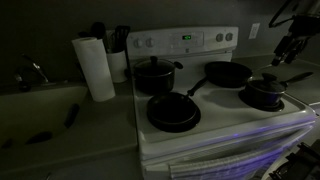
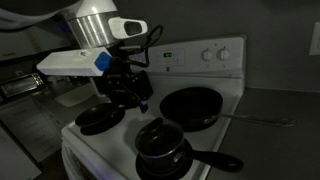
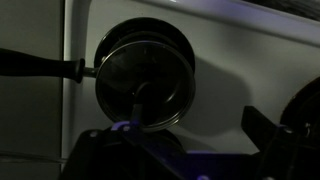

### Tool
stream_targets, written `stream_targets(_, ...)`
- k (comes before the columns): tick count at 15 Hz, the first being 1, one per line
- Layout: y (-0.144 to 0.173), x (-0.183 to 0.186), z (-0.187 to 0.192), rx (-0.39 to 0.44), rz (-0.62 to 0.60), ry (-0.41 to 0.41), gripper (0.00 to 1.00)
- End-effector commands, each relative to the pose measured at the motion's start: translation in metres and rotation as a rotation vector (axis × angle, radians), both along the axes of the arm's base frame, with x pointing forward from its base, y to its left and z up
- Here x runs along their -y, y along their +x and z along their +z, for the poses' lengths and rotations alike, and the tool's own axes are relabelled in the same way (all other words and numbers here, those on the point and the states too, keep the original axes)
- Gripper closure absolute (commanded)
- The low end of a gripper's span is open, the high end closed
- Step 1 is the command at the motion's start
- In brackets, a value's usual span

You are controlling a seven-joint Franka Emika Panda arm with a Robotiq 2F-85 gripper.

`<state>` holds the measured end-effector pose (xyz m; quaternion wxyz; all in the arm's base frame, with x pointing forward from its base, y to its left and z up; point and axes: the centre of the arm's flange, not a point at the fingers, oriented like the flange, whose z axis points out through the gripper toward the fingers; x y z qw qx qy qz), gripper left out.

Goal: Remove the lid from the small pot and put it on the stove

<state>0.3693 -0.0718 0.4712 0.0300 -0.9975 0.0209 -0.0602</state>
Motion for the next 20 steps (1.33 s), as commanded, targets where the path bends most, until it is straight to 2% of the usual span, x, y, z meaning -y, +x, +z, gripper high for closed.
stream_targets(1,0.0,0.0,0.0,0.0,0.0,0.0,0.0)
stream_targets(5,0.0,0.007,-0.002,-0.003,0.002,-0.016,0.0)
stream_targets(10,0.005,0.029,-0.014,-0.004,0.078,0.006,0.0)
stream_targets(15,0.022,0.066,-0.04,0.038,0.062,0.04,0.0)
stream_targets(20,0.032,0.073,-0.064,0.029,0.044,0.04,0.0)
